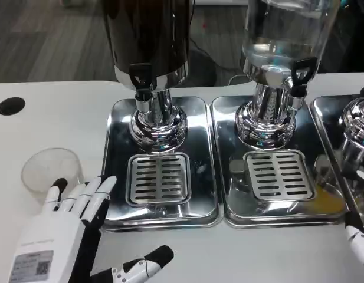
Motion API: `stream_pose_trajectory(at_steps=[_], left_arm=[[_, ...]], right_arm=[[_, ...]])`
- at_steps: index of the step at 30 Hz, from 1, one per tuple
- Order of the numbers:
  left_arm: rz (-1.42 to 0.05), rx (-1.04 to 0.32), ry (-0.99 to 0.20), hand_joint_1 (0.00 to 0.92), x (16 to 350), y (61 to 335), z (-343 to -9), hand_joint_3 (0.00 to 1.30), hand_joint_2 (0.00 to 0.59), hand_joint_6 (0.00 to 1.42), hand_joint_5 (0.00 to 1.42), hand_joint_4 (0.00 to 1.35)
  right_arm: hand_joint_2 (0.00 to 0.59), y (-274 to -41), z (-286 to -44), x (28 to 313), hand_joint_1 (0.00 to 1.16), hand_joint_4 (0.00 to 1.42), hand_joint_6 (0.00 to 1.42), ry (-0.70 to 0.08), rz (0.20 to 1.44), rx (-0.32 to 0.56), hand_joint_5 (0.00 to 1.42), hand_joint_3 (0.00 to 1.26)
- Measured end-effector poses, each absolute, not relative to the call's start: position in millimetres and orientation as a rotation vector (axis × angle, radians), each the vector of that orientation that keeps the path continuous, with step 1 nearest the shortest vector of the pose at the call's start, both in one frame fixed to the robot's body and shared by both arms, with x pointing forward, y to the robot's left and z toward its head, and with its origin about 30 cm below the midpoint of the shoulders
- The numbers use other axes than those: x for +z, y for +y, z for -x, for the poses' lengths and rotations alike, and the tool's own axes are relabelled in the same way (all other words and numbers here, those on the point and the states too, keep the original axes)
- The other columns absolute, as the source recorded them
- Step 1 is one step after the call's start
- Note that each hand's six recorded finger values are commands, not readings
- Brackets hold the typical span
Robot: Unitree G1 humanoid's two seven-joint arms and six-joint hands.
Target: Grasp the cup under the faucet to collect the drink, then remove the cup.
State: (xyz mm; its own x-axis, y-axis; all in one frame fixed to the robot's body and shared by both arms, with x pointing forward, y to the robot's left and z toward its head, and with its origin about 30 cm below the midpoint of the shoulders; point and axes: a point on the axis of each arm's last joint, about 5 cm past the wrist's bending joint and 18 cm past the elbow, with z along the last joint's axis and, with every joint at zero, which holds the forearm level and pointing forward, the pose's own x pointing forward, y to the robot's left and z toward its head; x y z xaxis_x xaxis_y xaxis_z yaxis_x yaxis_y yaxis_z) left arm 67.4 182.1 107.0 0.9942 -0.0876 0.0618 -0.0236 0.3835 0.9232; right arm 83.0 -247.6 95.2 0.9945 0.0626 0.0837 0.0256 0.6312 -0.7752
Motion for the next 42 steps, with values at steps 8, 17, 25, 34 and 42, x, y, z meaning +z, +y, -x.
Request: stream_pose_trajectory(at_steps=[8, 17, 25, 34, 42], left_arm=[[-1.175, -0.042, -0.107, 0.000, 107.0, 182.4, -66.8, 0.15, 0.083, 0.00, 0.14, 0.07], [-1.167, -0.045, -0.102, 0.000, 106.7, 182.6, -64.6, 0.15, 0.083, 0.00, 0.14, 0.07], [-1.142, -0.034, -0.100, 0.000, 107.1, 183.2, -64.6, 0.16, 0.083, 0.00, 0.15, 0.08], [-1.140, -0.014, -0.108, 0.000, 108.3, 187.3, -63.9, 0.16, 0.083, 0.00, 0.15, 0.08], [-1.035, 0.099, -0.117, 0.000, 111.1, 204.6, -63.7, 0.15, 0.069, 0.00, 0.19, 0.08]], right_arm=[[0.462, -247.5, -82.4, 94.9, 0.41, 0.05, 0.00, -0.104, 0.885, 0.019, 0.05, 0.20], [0.459, -247.2, -82.3, 94.7, 0.41, 0.05, 0.00, -0.104, 0.882, 0.018, 0.05, 0.20], [0.459, -247.4, -82.4, 95.0, 0.41, 0.05, 0.00, -0.106, 0.870, 0.012, 0.05, 0.20], [0.459, -246.0, -83.0, 94.5, 0.41, 0.05, 0.00, -0.108, 0.864, 0.013, 0.05, 0.20], [0.459, -245.5, -80.4, 93.6, 0.41, 0.05, 0.00, -0.098, 0.860, 0.010, 0.05, 0.20]])
